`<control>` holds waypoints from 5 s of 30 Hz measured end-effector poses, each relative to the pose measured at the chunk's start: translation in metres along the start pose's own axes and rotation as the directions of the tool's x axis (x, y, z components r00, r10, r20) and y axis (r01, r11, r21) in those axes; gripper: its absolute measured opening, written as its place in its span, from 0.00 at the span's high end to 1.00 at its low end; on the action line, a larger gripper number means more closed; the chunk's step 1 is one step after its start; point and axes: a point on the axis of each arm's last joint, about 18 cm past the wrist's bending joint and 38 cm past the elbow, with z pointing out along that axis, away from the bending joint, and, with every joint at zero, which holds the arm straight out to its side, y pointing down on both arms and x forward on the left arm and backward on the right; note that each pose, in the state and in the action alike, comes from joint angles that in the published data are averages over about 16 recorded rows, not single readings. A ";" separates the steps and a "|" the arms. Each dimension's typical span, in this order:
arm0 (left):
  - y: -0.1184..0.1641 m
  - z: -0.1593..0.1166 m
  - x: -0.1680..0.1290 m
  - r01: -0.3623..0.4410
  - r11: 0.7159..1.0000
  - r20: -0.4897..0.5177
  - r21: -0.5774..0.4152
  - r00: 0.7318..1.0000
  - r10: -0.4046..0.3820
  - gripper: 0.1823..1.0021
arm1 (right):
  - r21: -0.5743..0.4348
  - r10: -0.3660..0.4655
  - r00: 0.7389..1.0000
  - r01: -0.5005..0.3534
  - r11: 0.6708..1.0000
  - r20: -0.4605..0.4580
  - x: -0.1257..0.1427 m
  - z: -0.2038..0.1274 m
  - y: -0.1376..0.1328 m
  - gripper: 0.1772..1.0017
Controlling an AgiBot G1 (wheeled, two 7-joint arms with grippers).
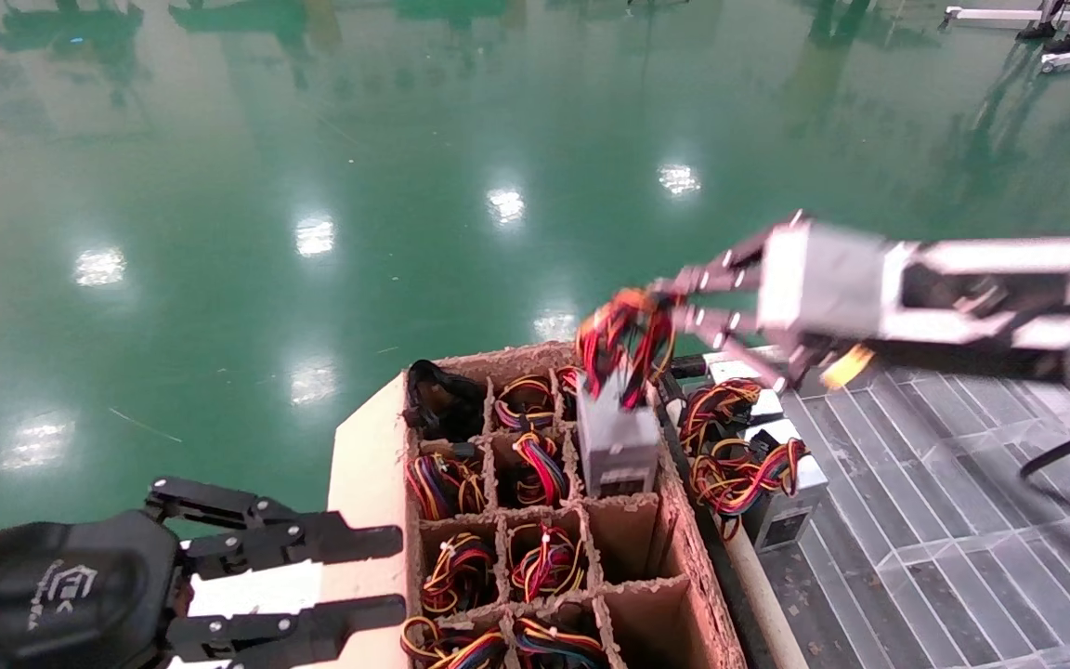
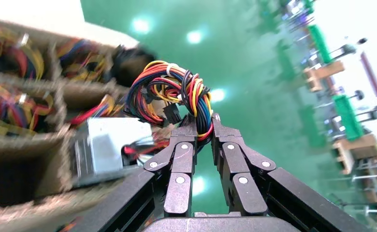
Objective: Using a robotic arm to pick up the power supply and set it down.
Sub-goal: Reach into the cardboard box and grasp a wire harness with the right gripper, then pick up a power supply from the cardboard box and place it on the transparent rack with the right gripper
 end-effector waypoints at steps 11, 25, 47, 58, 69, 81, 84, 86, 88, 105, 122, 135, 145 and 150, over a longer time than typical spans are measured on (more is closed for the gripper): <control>0.000 0.000 0.000 0.000 1.000 0.000 0.000 1.000 0.000 0.58 | -0.007 -0.053 0.988 0.052 0.999 -0.143 0.044 -0.089 -0.013 0.93; 0.000 0.000 0.000 0.000 1.000 0.000 0.000 1.000 0.000 0.21 | -0.173 -0.083 0.983 0.054 0.984 -0.165 0.031 -0.190 0.017 0.94; 0.000 0.000 0.000 0.000 1.000 0.000 0.000 1.000 0.000 0.00 | -0.180 -0.036 0.999 0.038 0.983 0.014 -0.040 -0.222 0.068 0.94; 0.000 0.000 0.000 0.000 1.000 0.000 0.000 1.000 0.000 0.00 | -0.129 -0.034 0.996 0.046 0.991 0.087 -0.060 -0.192 0.067 0.94; 0.000 0.000 0.000 0.000 1.000 0.000 0.000 1.000 0.000 0.00 | -0.099 -0.028 0.992 0.040 0.994 0.125 -0.071 -0.159 0.063 0.94; 0.000 0.000 0.000 0.000 1.000 0.000 0.000 1.000 0.000 0.00 | -0.094 -0.021 0.991 0.033 0.995 0.130 -0.073 -0.140 0.067 0.94; 0.000 0.000 0.000 0.000 1.000 0.000 0.000 1.000 0.000 0.00 | -0.095 -0.019 0.991 0.032 0.995 0.131 -0.073 -0.139 0.069 0.94; 0.000 0.000 0.000 0.000 1.000 0.000 0.000 1.000 0.000 0.00 | -0.095 -0.018 0.991 0.031 0.995 0.132 -0.074 -0.138 0.071 0.94; 0.000 0.000 0.000 0.000 1.000 0.000 0.000 1.000 0.000 0.00 | -0.094 -0.017 0.991 0.030 0.995 0.134 -0.075 -0.136 0.072 0.94; 0.000 0.000 0.000 0.000 1.000 0.000 0.000 1.000 0.000 0.00 | -0.087 0.008 0.988 0.006 0.996 0.157 -0.086 -0.117 0.086 0.94; 0.000 0.000 0.000 0.000 1.000 0.000 0.000 1.000 0.000 0.00 | -0.131 0.050 0.986 -0.029 0.991 0.160 -0.096 -0.115 0.117 0.94; 0.000 0.000 0.000 0.000 1.000 0.000 0.000 1.000 0.000 0.00 | -0.151 0.064 0.983 -0.038 0.988 0.170 -0.101 -0.115 0.132 0.94; 0.000 0.000 0.000 0.000 1.000 0.001 0.000 1.000 0.000 0.00 | -0.153 0.064 0.983 -0.037 0.988 0.173 -0.102 -0.115 0.133 0.89; 0.000 0.000 0.000 0.000 1.000 0.001 0.000 1.000 0.000 0.00 | -0.153 0.063 0.983 -0.036 0.988 0.173 -0.102 -0.115 0.132 0.83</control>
